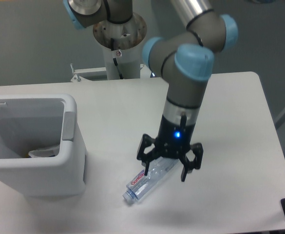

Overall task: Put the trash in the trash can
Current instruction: 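Move the open gripper over the clear water bottle and lower it, then rotate the gripper to align with the bottle and close on it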

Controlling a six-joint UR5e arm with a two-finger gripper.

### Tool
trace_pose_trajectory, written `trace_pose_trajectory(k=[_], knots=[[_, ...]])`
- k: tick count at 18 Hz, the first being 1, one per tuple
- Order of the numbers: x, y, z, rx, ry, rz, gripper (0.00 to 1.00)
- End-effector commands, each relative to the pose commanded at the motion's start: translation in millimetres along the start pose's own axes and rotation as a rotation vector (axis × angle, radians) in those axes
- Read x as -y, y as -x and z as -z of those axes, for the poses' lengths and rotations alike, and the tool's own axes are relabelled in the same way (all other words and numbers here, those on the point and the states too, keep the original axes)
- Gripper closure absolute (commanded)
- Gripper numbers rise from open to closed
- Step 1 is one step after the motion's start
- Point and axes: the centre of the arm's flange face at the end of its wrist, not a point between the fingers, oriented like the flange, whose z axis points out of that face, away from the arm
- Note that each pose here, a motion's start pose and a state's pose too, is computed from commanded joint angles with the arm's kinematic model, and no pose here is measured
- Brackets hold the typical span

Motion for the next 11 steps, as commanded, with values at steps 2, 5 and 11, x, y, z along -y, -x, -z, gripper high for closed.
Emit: trace_pose_trajectory(k=[2, 5, 11], knots=[[-2.0, -3.4, -15.3, -0.015, 0.016, -0.054, 0.00], [-5.2, -0.6, -42.5, -0.039, 0.038, -0.104, 0.00], [3.2, -24.3, -81.5, -0.082, 0.058, -0.143, 0.00]])
